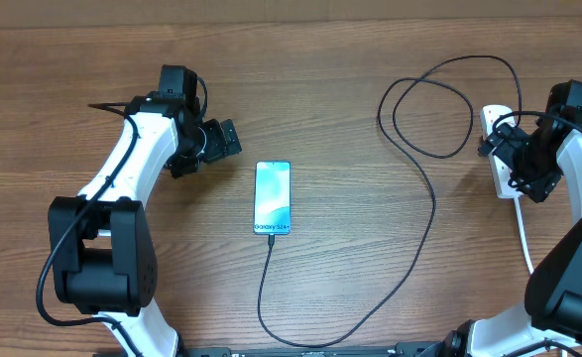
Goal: Plug charger to phone and switch on socket
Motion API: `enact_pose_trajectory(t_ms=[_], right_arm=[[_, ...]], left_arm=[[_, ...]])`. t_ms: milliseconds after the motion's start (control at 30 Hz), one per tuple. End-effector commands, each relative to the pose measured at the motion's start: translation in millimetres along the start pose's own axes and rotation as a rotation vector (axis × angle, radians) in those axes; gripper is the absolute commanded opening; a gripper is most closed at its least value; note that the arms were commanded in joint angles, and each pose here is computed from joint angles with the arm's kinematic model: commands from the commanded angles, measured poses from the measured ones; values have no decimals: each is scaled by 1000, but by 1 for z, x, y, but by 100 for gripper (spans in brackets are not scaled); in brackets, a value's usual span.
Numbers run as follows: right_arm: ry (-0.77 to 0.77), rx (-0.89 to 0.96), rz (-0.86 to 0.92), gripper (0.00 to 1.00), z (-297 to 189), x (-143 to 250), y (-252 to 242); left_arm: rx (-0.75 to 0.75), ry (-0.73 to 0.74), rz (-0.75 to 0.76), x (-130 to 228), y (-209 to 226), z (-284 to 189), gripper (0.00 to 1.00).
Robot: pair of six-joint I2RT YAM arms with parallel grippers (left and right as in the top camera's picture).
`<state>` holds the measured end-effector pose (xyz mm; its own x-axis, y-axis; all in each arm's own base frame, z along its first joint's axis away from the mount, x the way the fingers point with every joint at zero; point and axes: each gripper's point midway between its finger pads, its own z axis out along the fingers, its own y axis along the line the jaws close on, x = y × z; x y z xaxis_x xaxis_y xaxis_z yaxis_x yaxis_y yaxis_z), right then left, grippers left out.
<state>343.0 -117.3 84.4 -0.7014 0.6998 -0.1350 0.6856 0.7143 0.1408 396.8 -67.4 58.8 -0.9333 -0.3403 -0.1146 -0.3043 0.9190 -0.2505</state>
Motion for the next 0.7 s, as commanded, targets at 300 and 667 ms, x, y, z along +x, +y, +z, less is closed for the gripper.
enact_pose_trajectory(t_ms=[300,667], right_arm=[[-16,-10,-7,100,-4,-4,3],[-16,-10,-7,100,-4,-4,3]], left_arm=[[-7,-8,2,-4,1,0,100],[-6,-7,10,-2,-2,0,100]])
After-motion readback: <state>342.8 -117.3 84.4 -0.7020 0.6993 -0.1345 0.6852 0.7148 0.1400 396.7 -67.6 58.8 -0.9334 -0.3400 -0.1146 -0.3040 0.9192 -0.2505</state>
